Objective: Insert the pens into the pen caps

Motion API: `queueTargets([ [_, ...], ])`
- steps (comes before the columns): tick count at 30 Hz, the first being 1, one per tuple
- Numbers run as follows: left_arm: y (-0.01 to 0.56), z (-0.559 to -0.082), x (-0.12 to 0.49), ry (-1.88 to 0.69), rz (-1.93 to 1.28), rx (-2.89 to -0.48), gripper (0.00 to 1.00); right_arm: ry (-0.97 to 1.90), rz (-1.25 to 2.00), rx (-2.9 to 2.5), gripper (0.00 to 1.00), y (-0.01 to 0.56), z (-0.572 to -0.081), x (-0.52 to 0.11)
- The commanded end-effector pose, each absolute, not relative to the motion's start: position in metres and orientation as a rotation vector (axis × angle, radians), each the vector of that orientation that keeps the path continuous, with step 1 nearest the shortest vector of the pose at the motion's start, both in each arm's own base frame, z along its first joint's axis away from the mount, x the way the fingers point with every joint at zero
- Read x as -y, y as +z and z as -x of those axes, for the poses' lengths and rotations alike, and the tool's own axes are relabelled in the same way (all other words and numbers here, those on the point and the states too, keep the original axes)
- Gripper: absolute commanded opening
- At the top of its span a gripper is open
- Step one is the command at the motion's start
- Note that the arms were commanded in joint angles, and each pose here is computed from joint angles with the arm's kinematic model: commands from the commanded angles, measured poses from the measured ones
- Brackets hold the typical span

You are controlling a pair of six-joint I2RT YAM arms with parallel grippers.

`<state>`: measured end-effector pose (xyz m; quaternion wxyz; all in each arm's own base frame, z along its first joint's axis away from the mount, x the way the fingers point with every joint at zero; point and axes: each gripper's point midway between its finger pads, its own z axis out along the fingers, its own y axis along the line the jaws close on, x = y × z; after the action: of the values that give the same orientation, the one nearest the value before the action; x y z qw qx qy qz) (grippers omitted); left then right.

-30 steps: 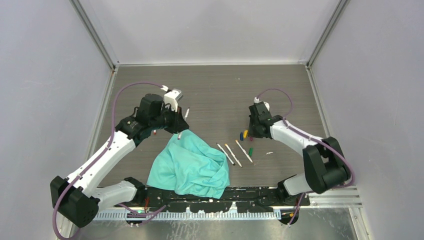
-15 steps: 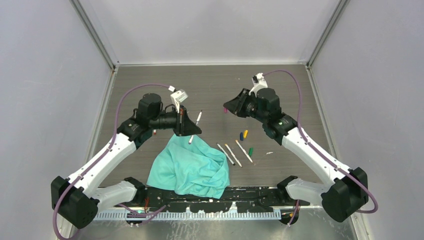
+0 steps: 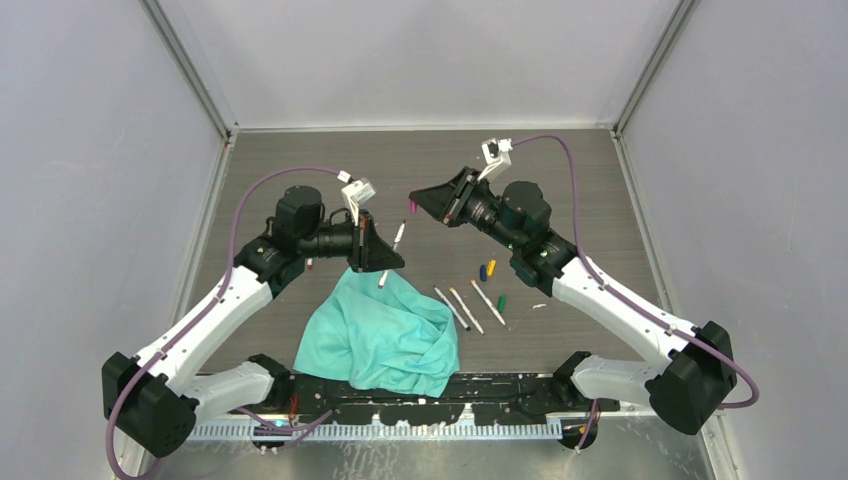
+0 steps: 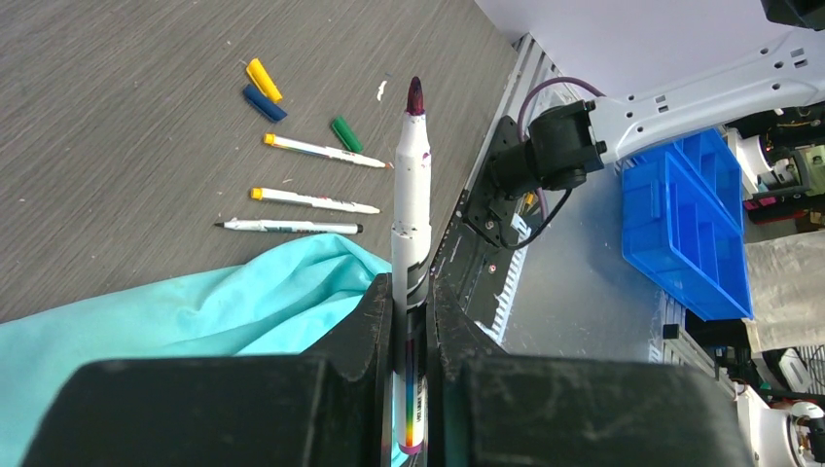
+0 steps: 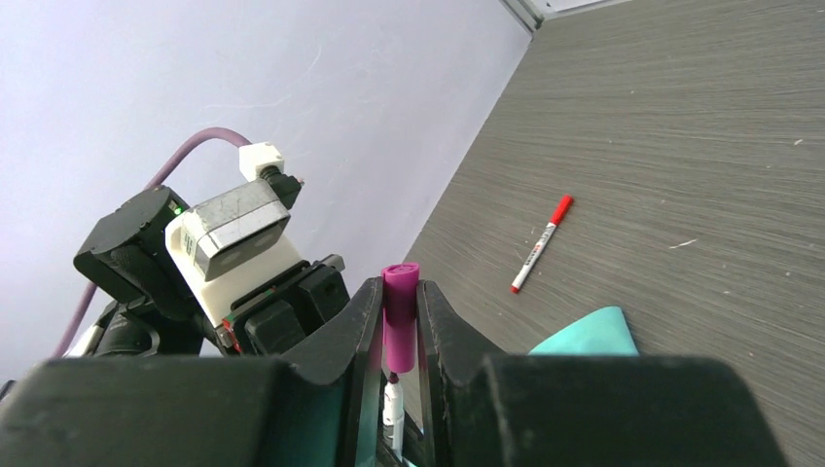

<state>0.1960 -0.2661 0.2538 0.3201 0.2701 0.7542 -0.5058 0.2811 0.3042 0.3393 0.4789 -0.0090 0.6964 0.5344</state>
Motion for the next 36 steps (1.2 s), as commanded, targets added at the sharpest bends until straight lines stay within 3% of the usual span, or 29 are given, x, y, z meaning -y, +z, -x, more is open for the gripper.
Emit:
queueTargets([
  [1, 0.272, -0.195, 0.268, -1.35, -0.743, -1.892, 0.0, 1.383, 0.044, -1.566, 0.01, 0.378, -0.277, -0.312],
  [36, 0.272, -0.199, 0.264, -1.294, -0.715, -1.895, 0.0, 1.402, 0.09, -1.628, 0.01, 0.357, -0.264, -0.326],
])
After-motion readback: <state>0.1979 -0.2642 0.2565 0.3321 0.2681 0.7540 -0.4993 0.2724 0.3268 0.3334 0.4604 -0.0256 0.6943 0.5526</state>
